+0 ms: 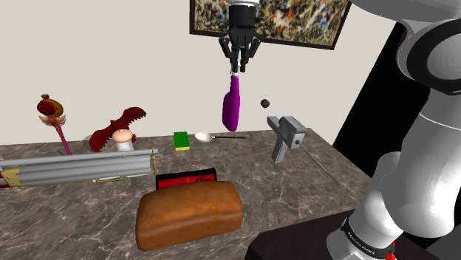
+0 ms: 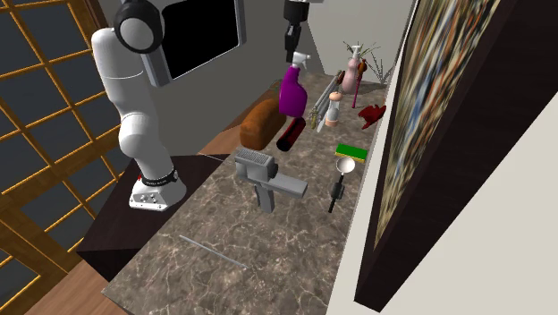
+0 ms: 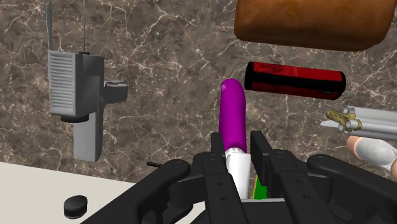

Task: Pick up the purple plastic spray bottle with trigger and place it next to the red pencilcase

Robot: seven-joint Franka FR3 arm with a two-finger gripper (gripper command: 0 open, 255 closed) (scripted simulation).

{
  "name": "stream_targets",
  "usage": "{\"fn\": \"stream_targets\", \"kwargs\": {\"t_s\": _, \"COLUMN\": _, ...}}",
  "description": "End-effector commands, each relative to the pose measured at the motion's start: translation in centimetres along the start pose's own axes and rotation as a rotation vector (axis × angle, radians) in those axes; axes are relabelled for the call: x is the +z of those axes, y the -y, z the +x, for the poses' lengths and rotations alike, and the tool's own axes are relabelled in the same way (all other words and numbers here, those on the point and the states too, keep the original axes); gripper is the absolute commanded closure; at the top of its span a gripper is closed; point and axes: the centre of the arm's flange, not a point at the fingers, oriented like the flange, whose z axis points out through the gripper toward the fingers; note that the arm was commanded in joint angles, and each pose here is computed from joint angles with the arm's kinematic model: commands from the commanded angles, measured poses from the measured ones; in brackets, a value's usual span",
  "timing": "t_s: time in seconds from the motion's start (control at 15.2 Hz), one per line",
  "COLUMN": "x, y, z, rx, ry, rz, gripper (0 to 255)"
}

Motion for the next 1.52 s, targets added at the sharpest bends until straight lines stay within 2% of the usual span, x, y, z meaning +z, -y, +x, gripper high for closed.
{"fn": "stream_targets", "kwargs": {"t_s": 0.0, "x": 1.1, "y": 0.2, "z": 0.2, "rx": 0.000, "ry": -0.001, "rz": 0.000, "gripper": 255}}
{"fn": "stream_targets", "kwargs": {"t_s": 1.45, "x": 12.6, "y": 0.8, "z": 1.2, "rx": 0.000, "ry": -0.001, "rz": 0.000, "gripper": 255}}
